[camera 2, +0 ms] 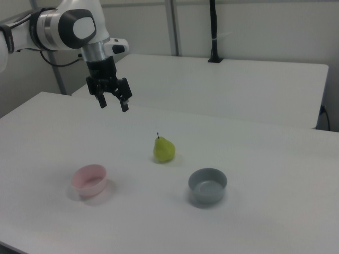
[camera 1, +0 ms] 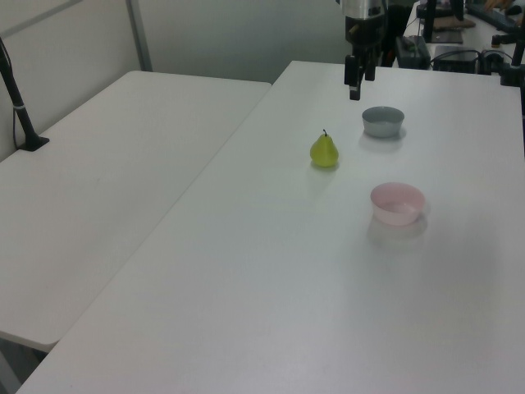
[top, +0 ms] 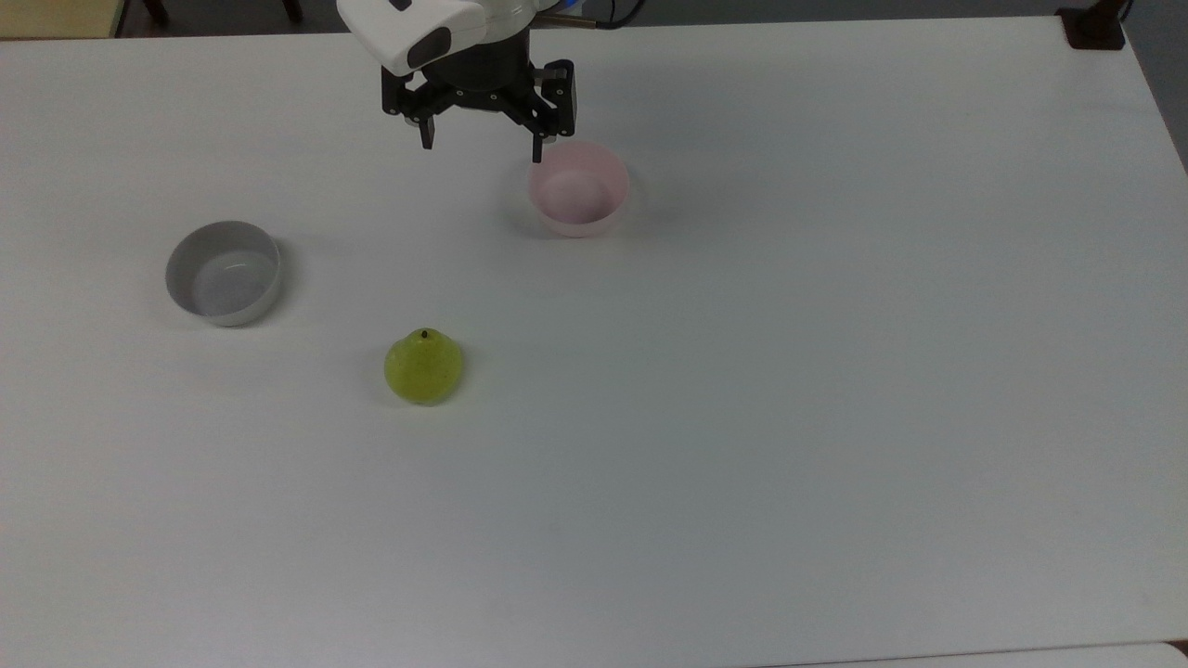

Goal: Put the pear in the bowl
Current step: 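Lower the open gripper down over the yellow-green pear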

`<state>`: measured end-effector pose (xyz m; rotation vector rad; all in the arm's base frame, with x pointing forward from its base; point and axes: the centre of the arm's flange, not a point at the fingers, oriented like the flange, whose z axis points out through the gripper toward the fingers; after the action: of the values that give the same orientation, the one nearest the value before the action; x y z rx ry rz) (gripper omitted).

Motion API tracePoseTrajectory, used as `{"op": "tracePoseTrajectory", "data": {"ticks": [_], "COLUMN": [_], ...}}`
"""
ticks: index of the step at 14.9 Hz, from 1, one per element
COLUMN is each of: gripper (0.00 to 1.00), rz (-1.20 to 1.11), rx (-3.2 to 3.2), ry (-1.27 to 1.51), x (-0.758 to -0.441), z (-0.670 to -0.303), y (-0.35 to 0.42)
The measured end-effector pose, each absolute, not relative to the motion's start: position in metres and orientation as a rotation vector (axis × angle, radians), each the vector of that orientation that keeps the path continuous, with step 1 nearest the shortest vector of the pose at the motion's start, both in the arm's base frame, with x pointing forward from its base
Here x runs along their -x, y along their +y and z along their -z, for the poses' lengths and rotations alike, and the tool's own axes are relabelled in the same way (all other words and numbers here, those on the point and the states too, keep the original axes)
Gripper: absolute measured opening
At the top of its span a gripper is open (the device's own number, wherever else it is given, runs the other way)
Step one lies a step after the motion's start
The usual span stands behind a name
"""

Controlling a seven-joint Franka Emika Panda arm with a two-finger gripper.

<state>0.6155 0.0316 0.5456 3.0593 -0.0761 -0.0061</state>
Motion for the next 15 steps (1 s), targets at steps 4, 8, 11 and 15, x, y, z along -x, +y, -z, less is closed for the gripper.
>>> {"op": "tracePoseTrajectory", "data": {"ticks": [4, 8, 11, 15], "gripper": [1.0, 1.0, 1.0, 1.0], "rz": [0.012, -0.058, -0.095, -0.107], "rx": [-3.06, -3.058, -3.049, -3.016], "ry": [0.072, 0.098, 0.086, 0.079], "x": [-0.618, -0.642, -0.659, -0.676], "z": [-0.541, -0.512, -0.485, -0.446], "y": [0.027, 0.014, 0.001, -0.017]}}
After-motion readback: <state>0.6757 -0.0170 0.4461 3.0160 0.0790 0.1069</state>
